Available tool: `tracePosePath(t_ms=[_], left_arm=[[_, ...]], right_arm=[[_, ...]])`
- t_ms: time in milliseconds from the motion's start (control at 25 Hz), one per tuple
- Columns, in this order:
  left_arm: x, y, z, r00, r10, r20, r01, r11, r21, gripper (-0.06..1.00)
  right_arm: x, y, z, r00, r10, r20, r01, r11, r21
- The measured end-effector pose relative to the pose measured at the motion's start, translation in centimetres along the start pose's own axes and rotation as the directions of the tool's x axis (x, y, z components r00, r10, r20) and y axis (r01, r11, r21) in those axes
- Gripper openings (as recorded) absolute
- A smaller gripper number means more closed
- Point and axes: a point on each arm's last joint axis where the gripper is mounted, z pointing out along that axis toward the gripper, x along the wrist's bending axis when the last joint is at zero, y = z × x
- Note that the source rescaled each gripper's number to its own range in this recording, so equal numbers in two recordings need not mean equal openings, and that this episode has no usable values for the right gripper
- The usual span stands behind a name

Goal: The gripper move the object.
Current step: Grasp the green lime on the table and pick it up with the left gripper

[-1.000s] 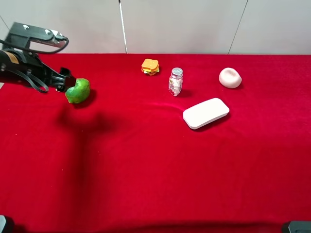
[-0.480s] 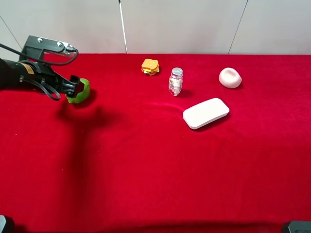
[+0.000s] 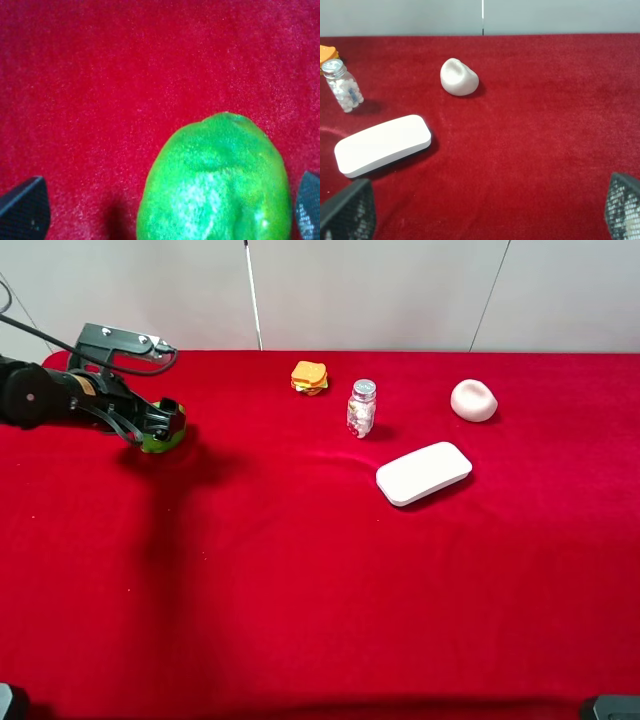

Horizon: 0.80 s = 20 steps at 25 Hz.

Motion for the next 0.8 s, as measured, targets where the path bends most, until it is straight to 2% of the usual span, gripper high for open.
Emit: tracePosePath(t_ms=[400, 520, 560, 640, 760, 800], left_arm=[[-0.1, -0.9, 1.3, 1.0, -0.003, 0.007, 0.003, 1.0, -0.009, 0.95], [-0.1, -1.0, 1.4, 1.0, -0.004, 0.007, 0.004, 1.0, -0.008, 0.9], [-0.1, -1.0, 1.4, 1.0, -0.002, 0.008, 0.002, 1.0, -0.01, 0.84], [-0.1, -1.0, 1.4, 1.0, 0.006, 0.012, -0.005, 1.0, -0.01, 0.67], [-0.2, -1.0, 1.4, 1.0, 0.015, 0.017, -0.014, 1.0, -0.011, 0.21], [-0.2, -1.0, 1.4, 1.0, 0.016, 0.018, -0.016, 1.0, -0.013, 0.01]], right_arm=[[0.0, 0.0, 0.0, 1.0, 0.0, 0.0, 0.0, 1.0, 0.0], [0.0, 0.0, 0.0, 1.0, 0.0, 0.0, 0.0, 1.0, 0.0], [0.0, 0.0, 0.0, 1.0, 0.0, 0.0, 0.0, 1.0, 0.0], [0.0, 0.0, 0.0, 1.0, 0.0, 0.0, 0.0, 1.0, -0.001], [0.0, 0.0, 0.0, 1.0, 0.0, 0.0, 0.0, 1.0, -0.001], [0.0, 0.0, 0.0, 1.0, 0.0, 0.0, 0.0, 1.0, -0.001]])
